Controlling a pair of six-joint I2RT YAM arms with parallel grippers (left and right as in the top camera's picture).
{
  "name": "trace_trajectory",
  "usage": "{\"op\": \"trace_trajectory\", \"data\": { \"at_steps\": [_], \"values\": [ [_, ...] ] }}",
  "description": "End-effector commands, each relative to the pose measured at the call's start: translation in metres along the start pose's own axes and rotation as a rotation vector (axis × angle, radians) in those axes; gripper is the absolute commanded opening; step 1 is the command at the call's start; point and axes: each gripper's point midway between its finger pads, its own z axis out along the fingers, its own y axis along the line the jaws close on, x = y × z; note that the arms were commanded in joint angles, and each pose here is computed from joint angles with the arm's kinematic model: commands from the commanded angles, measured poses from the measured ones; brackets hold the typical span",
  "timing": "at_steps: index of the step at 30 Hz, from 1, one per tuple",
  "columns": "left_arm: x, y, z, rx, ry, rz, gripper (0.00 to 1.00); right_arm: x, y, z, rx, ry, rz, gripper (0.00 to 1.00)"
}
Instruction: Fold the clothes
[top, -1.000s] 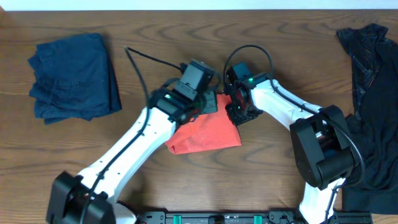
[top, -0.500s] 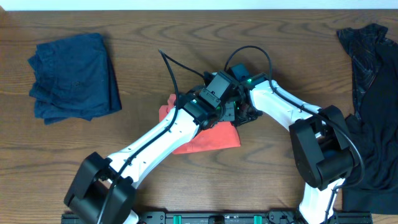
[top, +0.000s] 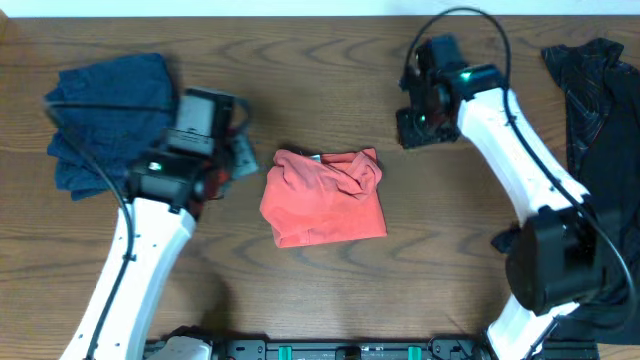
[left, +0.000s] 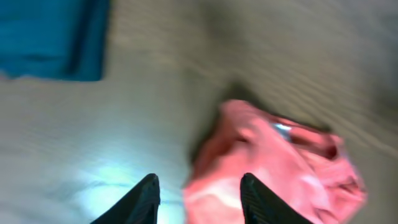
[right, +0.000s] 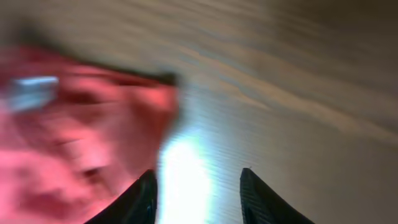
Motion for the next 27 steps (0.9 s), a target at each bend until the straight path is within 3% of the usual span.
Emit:
{"op": "trace_trajectory", "data": {
  "at_steps": [1, 4, 8, 14, 16, 18, 19, 24, 27],
  "values": [
    [-0.003, 0.033, 0.014, -0.092, 0.038, -0.073, 0.46, 0.009, 0.083, -0.014, -0.393, 0.0, -0.239, 0.43],
    [0.001, 0.046, 0.028, -0.134, 0.077, -0.097, 0.49, 0.021, 0.112, -0.008, -0.452, 0.032, -0.307, 0.47],
    [0.01, 0.049, 0.042, -0.155, 0.13, -0.096, 0.49, 0.039, 0.131, 0.016, -0.398, 0.108, -0.373, 0.53],
    [0.016, 0.047, 0.052, -0.152, 0.175, -0.097, 0.49, 0.075, 0.157, 0.049, -0.401, 0.255, -0.419, 0.5],
    [0.016, 0.047, 0.052, -0.152, 0.175, -0.097, 0.49, 0.085, 0.158, 0.059, -0.376, 0.296, -0.429, 0.4],
    [0.016, 0.047, 0.052, -0.152, 0.176, -0.097, 0.49, 0.09, 0.142, 0.07, -0.267, 0.335, -0.404, 0.09],
    [0.016, 0.047, 0.052, -0.152, 0.176, -0.097, 0.49, 0.091, 0.129, 0.073, -0.183, 0.352, -0.361, 0.01],
    [0.016, 0.047, 0.052, -0.152, 0.176, -0.097, 0.49, 0.09, 0.05, 0.063, 0.291, 0.353, -0.027, 0.01],
    [0.016, 0.047, 0.052, -0.153, 0.176, -0.096, 0.49, 0.094, 0.02, 0.049, 0.456, 0.351, 0.071, 0.03]
  ]
}}
